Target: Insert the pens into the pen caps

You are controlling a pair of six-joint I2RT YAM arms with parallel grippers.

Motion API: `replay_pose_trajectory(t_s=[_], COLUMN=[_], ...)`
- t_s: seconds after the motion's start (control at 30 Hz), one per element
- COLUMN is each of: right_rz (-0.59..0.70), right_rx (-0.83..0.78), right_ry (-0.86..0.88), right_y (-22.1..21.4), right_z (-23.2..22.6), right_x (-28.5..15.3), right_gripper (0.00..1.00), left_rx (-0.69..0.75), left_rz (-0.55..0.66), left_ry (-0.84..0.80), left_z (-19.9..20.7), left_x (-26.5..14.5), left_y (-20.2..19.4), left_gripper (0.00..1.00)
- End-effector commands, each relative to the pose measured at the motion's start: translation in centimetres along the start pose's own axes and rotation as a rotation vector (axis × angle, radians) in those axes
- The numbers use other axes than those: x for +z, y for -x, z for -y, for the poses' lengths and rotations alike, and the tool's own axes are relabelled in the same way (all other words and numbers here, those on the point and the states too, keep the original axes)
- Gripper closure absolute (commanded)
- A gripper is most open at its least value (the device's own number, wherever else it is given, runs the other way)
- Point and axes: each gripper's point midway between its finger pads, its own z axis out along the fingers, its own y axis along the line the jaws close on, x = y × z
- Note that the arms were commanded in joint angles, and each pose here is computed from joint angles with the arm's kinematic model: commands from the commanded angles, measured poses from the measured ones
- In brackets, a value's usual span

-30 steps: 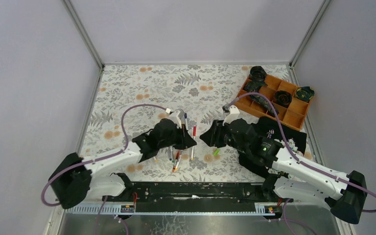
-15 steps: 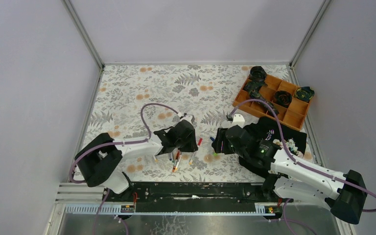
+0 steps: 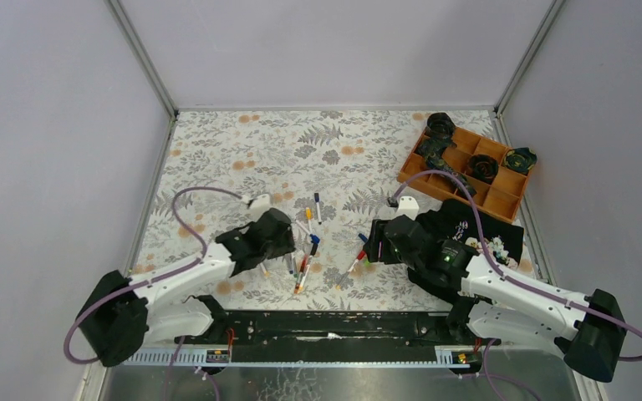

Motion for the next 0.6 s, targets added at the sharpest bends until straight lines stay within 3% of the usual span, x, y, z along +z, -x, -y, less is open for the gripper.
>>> replay_pose_trajectory(t_s=[0.0,0.17,0.4,0.47,0.57], right_rz=[0.043,0.024,-0.018,-0.024,-0.022], right_rx=[0.01,0.013,0.008,0.011,0.022], right_ry=[-0.004,0.016,0.035,0.039,0.051], right_y=[0.8,0.4,-0.2,-0.3,-0.1], right_z=[-0.2,-0.7,-1.4,-1.5,-1.9], right_x=[0.3,0.6,1.0,1.1,1.2], right_gripper=[0.36,0.36,0.36,0.36,0.36], left_rx=[-0.168,-0.229,-0.208,-0.201,-0.181], left_rz=[0.033,0.027,-0.014,-0.028,-0.052], left_ry=[0.246,0.306,0.344,0.349,0.344], left_z=[-8.4,-11.5,-12.2,-12.3,-12.1], left_x=[-0.9,-1.1,-0.3,0.0,0.3], left_y=[-0.6,-1.5,-1.9,-2.3,-2.6], left_gripper=[0.53,0.57,0.68,0.75,0.97])
